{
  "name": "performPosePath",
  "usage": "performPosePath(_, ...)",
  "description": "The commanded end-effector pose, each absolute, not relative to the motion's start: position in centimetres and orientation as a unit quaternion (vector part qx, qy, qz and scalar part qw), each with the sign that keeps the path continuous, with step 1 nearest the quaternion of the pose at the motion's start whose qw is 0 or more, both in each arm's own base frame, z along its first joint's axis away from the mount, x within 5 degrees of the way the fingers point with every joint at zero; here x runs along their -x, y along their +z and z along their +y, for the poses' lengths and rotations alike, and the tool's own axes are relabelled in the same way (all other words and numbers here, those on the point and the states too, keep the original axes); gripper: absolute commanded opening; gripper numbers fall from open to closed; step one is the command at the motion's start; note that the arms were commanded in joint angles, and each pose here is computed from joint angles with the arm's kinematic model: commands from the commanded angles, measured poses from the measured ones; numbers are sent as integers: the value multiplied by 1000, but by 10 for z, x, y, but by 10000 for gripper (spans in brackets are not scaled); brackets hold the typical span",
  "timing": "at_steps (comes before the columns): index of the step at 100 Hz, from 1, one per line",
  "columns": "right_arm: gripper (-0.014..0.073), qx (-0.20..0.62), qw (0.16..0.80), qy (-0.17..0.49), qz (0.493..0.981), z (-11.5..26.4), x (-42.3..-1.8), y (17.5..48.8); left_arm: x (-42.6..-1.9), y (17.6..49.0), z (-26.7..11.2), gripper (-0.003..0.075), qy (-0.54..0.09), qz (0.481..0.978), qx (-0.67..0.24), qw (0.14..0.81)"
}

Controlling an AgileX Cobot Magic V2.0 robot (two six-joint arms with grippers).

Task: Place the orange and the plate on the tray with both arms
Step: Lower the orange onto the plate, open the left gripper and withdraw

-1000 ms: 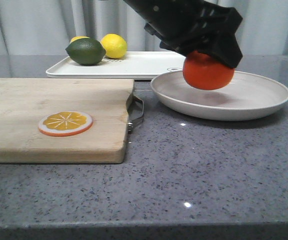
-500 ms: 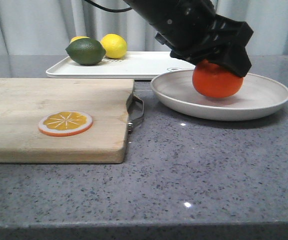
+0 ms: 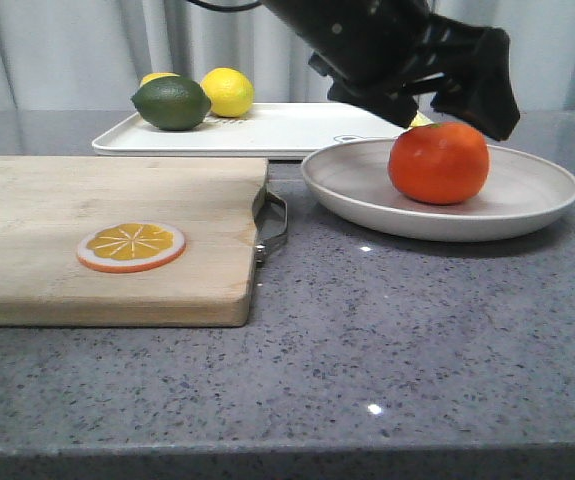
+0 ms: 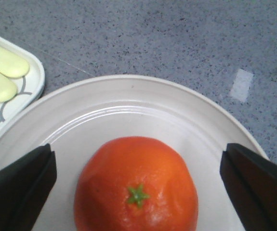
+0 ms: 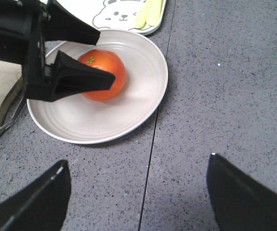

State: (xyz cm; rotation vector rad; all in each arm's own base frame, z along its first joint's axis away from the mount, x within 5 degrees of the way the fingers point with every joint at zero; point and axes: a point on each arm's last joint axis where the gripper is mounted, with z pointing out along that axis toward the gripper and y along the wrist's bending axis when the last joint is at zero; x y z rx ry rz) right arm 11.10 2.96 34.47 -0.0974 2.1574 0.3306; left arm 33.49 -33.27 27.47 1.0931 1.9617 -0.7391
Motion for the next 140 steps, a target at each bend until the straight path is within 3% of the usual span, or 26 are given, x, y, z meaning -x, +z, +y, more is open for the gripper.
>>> performPosePath(1, 581, 38, 502, 139, 853, 30, -114, 361, -322, 341, -322, 662, -310, 732, -403, 454)
performPosePath(23, 581, 38, 502, 139, 853, 30, -114, 361, -311, 386, -288, 612, -313, 720, -367, 499)
performPosePath(47, 581, 38, 501, 138, 853, 30, -115, 360, -280, 411, -224, 575, -255, 714, -334, 560)
performPosePath(96, 581, 37, 503, 138, 852, 30, -115, 360, -174, 369, -95, 575, -168, 724, -216, 633)
performPosePath(117, 581, 37, 504, 138, 852, 30, -115, 360, -144, 347, -63, 575, -138, 726, -180, 649)
performPosePath(140, 581, 32, 518, 144, 843, 30, -117, 363, -134, 342, -55, 575, -130, 724, -169, 656)
